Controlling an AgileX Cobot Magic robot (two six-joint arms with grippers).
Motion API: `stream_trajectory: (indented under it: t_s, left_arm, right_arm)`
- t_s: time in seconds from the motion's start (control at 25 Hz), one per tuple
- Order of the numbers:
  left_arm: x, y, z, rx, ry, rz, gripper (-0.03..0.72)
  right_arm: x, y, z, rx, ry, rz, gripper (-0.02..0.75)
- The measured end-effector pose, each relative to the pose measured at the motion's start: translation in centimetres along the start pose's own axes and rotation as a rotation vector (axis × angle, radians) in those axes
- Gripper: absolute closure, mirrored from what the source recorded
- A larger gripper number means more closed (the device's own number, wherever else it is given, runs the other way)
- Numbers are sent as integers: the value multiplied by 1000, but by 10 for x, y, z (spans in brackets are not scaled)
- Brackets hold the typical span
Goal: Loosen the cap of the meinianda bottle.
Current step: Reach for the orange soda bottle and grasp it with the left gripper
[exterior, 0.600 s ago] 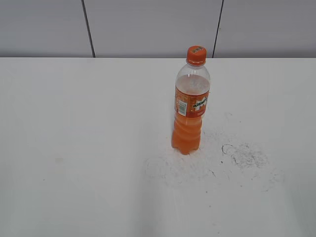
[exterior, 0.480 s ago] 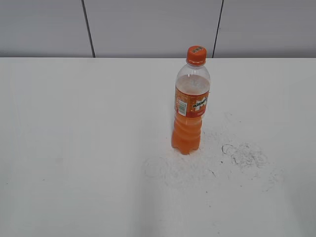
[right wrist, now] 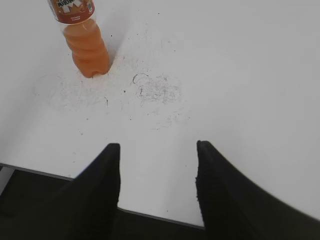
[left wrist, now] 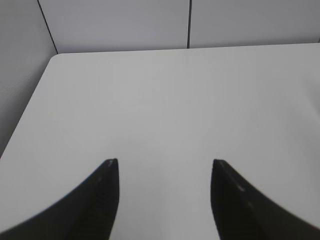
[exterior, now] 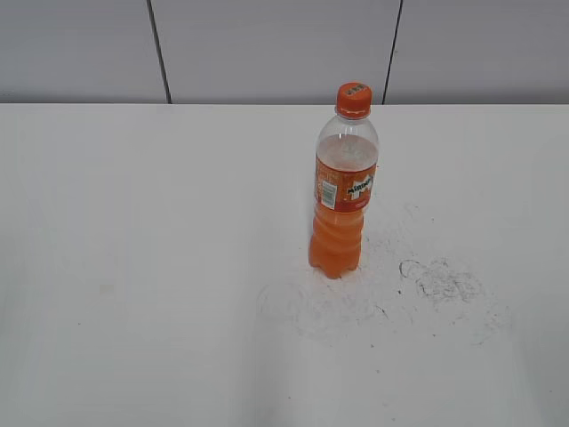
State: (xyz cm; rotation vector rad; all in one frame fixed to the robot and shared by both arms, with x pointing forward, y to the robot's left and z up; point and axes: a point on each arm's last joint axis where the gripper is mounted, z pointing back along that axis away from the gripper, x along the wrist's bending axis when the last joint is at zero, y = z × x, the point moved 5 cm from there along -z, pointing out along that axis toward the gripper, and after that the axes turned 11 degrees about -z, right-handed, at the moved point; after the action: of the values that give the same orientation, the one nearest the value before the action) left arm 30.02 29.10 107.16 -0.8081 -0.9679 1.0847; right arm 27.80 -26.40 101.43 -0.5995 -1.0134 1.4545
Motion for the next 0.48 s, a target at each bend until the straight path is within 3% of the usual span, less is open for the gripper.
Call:
stream_trajectory:
  t_s: [0.12, 0.32, 0.48]
  left_arm:
    - [7, -14, -18, -13, -13, 1, 234]
    - [16, -43, -44, -189, -54, -38, 234]
    - [14, -43, -69, -279, -58, -53, 234]
  right_arm:
    - [0, 0, 0, 0, 0, 0, 371]
    - [0, 0, 0, 0, 0, 0, 371]
    - [0, 0, 0, 0, 0, 0, 371]
